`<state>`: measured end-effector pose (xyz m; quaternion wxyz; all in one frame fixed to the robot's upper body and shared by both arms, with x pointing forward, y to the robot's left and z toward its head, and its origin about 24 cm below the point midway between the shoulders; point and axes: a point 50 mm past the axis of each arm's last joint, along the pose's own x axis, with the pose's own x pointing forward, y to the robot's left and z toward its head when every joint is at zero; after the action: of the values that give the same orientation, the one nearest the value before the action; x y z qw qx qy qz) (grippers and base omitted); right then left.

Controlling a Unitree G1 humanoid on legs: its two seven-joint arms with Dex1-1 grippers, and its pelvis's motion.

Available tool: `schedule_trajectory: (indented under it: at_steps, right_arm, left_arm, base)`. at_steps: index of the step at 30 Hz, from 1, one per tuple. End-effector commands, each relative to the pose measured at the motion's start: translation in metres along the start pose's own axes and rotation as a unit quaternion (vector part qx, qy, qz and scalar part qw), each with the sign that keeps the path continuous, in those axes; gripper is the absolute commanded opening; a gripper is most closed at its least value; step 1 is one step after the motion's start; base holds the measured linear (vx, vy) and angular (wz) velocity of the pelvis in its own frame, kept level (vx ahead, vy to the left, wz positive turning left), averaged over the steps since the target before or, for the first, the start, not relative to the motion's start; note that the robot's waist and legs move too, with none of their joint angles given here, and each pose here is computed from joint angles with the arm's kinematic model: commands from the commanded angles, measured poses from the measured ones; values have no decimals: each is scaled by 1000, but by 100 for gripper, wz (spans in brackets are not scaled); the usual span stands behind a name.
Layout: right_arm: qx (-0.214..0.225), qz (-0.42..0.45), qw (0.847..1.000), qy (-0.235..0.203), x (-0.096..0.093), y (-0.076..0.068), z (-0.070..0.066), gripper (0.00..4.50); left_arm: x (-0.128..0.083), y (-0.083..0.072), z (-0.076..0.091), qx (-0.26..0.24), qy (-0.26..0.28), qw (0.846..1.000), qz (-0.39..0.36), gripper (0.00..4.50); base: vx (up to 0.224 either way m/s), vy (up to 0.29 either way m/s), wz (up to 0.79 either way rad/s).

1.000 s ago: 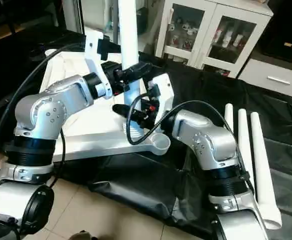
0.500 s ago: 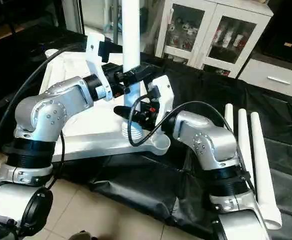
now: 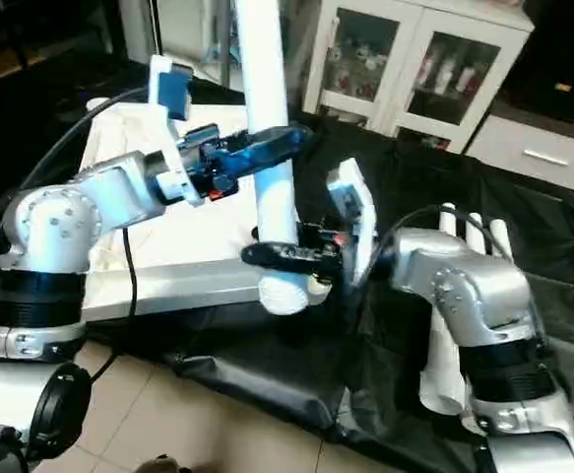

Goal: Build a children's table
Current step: Pick table leg

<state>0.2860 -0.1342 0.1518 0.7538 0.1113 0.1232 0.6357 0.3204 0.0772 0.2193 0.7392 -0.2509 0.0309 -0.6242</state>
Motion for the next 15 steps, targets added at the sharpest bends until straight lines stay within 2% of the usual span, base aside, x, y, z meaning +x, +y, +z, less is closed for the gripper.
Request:
schedule_trajectory:
  at_steps: [1,2,3,6,8,15]
  right_arm:
    - [-15,12,1000,-10,-7,5,8,186]
    - [-15,14,1000,-9,-8,6,8,186]
    - [-15,17,1000,-9,-9,6,8,186]
    - [-14,21,1000,-7,-10,7,8,186]
    - [-13,25,1000,-5,-9,8,7,186]
    - [-11,31,999,0,-8,9,4,186]
  left_arm:
    - [0,-6,3,-7,1,1000,-29,322]
    - [-1,-8,1,-4,9,999,-41,322]
    - [-1,-10,0,-2,18,999,-50,288]
    - [-1,-11,-4,2,32,998,-56,285]
    - [0,-9,-7,5,41,998,-53,258]
    - [1,-5,-7,7,34,999,-38,203]
  base:
    - [0,0,0]
    - [0,0,0]
    - [0,0,0]
    - [0,0,0]
    - [0,0,0]
    - [0,0,0]
